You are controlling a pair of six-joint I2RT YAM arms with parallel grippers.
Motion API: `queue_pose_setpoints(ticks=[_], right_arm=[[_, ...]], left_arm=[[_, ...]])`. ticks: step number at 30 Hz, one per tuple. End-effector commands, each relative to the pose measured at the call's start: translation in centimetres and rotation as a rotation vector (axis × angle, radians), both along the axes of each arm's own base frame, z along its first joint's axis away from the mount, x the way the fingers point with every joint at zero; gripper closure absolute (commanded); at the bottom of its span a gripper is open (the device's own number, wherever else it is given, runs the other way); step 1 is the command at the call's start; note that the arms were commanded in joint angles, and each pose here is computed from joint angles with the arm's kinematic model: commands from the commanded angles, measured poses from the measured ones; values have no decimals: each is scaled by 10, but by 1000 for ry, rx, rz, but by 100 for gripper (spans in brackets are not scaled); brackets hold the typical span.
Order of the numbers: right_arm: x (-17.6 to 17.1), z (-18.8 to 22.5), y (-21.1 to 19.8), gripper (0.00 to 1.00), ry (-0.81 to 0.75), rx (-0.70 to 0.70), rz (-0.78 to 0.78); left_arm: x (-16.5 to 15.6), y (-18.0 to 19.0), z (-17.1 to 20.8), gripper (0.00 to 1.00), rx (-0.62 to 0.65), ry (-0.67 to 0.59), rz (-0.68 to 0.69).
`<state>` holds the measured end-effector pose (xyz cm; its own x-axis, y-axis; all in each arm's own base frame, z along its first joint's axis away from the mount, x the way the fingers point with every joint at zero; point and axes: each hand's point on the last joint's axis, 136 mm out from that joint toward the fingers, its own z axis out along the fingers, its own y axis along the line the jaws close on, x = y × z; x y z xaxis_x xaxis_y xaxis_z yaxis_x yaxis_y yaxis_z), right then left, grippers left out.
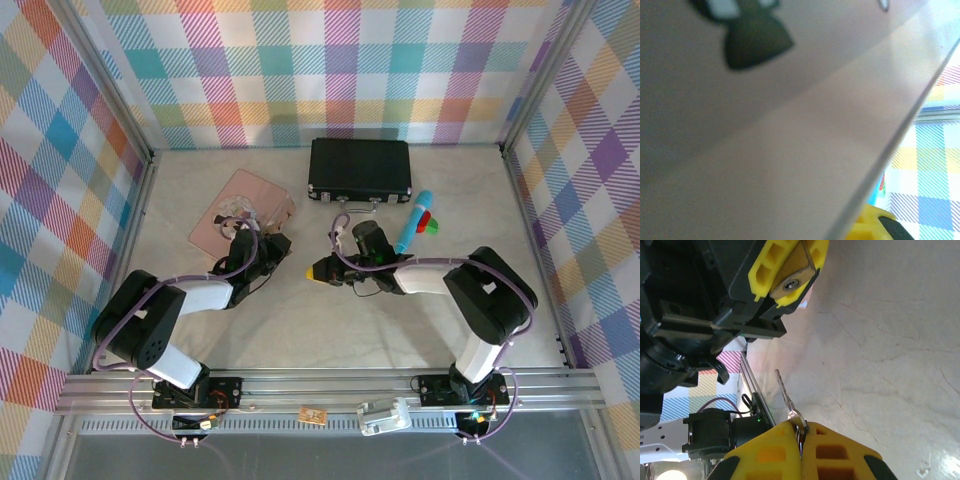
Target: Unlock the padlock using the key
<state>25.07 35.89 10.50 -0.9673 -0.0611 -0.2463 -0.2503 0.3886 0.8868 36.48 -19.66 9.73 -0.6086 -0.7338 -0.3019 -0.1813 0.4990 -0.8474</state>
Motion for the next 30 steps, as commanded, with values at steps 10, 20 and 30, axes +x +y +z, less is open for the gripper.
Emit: queue_pose_setpoints(ticks=[10, 20, 30], right_arm=[[13, 16, 23, 100, -16, 62, 39], [14, 12, 27, 100, 2, 75, 34], [21, 23, 37, 100, -22, 113, 32]], left_arm=[[-5, -22, 39, 100, -95, -112, -87], [-5, -22, 42, 100, -103, -123, -82], [-7, -20, 41, 100, -106, -126, -81]])
